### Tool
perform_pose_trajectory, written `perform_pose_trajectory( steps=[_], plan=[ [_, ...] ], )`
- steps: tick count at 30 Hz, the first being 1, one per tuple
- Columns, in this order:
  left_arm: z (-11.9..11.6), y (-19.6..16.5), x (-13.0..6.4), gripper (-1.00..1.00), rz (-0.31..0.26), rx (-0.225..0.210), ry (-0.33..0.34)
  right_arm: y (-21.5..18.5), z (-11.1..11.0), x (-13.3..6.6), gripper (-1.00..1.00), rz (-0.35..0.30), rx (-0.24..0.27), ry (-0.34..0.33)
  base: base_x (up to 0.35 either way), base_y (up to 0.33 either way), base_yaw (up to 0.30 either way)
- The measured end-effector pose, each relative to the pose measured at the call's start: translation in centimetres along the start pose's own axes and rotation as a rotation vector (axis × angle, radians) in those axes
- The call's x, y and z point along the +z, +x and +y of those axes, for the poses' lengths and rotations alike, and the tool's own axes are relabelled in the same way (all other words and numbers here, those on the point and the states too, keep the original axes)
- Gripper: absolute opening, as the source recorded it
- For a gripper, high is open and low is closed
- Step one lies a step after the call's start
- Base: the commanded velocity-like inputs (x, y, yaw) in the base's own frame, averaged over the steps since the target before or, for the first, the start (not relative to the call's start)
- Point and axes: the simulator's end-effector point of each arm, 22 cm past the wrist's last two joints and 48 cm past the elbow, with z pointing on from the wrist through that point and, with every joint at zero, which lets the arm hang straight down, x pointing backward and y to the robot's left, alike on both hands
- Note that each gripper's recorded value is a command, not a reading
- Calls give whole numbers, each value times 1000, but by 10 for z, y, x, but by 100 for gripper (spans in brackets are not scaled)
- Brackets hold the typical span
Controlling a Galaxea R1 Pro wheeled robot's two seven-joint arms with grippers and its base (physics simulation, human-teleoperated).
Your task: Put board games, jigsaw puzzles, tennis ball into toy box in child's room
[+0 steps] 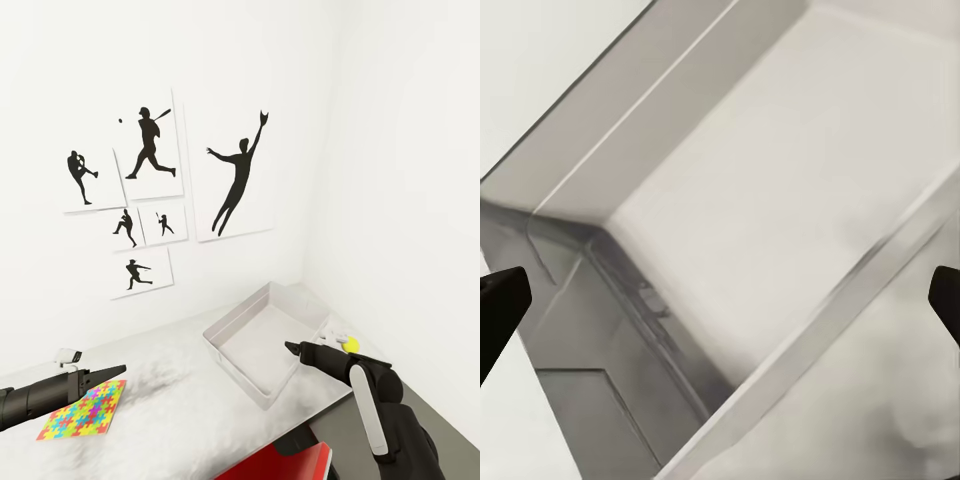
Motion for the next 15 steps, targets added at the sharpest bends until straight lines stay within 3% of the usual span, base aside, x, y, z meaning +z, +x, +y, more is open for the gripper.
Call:
perform_pose_trajectory(
  steps=[15],
  plan=[
    [0, 0, 0, 100, 0, 0, 0, 0, 0, 0, 100, -1, -1, -1, 0, 0, 0]
  ],
)
